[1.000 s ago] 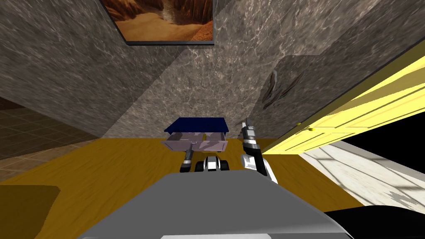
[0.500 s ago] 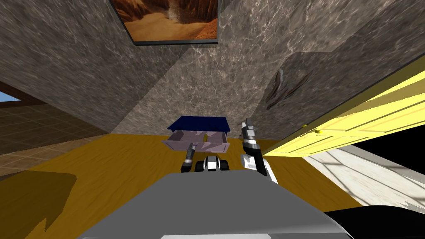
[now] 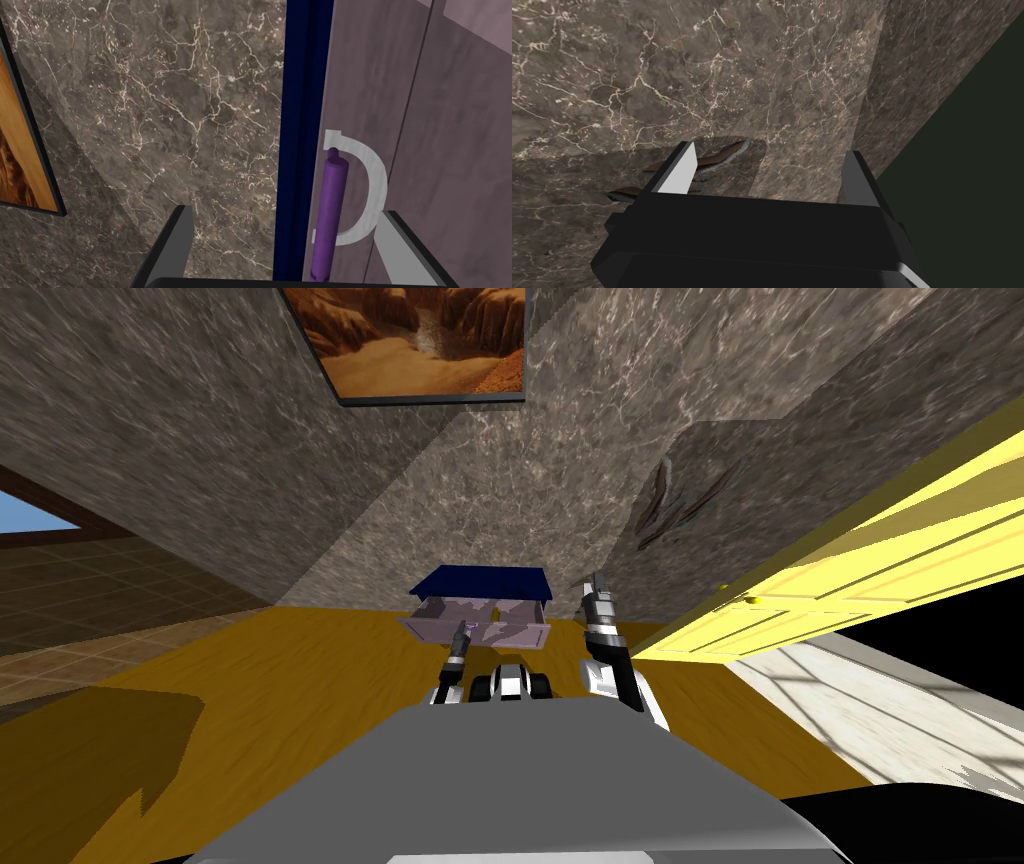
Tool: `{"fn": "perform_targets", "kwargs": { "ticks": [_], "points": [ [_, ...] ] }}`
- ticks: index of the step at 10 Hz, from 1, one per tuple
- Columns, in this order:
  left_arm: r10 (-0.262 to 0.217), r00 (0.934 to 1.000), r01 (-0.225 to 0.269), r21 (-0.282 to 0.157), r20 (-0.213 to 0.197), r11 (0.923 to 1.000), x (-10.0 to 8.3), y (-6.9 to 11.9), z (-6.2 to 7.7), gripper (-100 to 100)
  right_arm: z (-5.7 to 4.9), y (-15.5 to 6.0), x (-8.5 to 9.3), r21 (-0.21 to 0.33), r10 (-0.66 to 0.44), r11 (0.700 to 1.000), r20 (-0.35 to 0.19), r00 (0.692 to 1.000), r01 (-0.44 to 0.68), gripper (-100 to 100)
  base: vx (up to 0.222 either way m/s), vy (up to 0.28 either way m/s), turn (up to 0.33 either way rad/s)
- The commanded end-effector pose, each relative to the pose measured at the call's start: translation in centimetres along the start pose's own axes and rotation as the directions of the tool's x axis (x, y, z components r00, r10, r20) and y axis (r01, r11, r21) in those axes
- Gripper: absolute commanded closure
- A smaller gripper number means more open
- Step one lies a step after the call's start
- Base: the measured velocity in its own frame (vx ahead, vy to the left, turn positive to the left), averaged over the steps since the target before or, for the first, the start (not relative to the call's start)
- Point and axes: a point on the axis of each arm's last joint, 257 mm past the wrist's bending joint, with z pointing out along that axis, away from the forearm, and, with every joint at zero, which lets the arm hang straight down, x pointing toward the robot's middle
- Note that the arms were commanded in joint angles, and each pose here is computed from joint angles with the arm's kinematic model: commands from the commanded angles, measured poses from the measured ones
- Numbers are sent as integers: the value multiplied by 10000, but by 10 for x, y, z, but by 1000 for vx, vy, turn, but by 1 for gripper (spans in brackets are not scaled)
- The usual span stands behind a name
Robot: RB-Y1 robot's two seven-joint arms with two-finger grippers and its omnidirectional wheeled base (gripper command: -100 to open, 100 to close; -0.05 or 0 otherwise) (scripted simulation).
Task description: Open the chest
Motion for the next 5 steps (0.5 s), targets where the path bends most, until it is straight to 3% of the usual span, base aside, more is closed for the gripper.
{"fn": "perform_targets", "kwargs": {
  "ticks": [1, 3, 4, 5],
  "points": [
    [-6, 10000, 6, -61, -22, 10000, -2, -4, 23, -100, 0, 0, 0, 1, 0, 10000, 0, 10000, 0, 0, -68, -4, 16],
    [-12, 10000, 12, 7, -71, 10000, -3, -13, 48, -100, 0, 0, 0, 1, -1, 10000, 0, 10000, 1, 0, -89, -9, 20],
    [-12, 10000, 12, -58, -58, 10000, -3, -12, 48, -100, 0, 0, 0, 1, -1, 10000, 0, 10000, 1, 0, -67, 2, 6],
    [-17, 10000, 16, -57, -74, 10000, -3, -16, 60, -100, 0, 0, 0, 1, -1, 10000, 0, 10000, 1, 0, -74, -10, 16]
  ]
}}
